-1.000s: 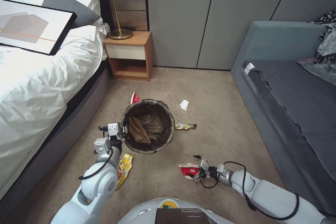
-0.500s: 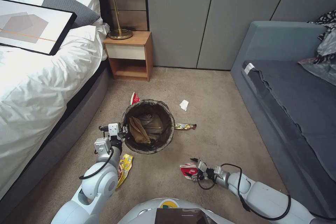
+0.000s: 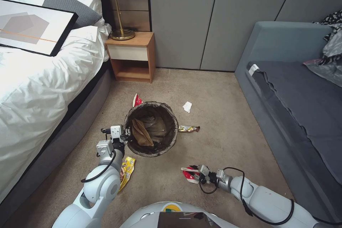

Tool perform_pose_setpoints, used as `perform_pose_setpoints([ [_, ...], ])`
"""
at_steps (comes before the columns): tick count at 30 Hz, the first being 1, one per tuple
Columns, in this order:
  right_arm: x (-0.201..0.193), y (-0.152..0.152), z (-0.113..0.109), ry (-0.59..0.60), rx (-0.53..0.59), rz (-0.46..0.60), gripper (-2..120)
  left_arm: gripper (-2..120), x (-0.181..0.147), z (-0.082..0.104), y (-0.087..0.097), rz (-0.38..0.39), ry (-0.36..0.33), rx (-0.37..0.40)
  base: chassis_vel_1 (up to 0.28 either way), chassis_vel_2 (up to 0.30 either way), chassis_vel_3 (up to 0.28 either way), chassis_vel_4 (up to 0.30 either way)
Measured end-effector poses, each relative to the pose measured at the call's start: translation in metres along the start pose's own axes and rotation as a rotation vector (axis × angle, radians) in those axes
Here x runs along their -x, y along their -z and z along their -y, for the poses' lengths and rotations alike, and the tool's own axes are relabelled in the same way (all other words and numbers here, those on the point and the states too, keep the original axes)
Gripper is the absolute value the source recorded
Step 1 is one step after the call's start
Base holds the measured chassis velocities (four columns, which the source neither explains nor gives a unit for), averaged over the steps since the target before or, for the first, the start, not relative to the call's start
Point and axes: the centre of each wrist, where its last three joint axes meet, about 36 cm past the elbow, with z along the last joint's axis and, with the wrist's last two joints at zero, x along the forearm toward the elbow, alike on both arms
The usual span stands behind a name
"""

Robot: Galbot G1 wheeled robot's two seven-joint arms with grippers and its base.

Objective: Pick up the trash bin, then pick up the garbage from the floor and place it into the trash bin.

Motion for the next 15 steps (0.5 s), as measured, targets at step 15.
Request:
perform_pose_setpoints([
  [15,-0.0006,0.0084,0.0029,-0.026,-0.004,0.023,0,4,0.0029,0.0034,-0.0018,-0.008,-0.01,-0.003,0.0,0.0,0.0,0.0],
])
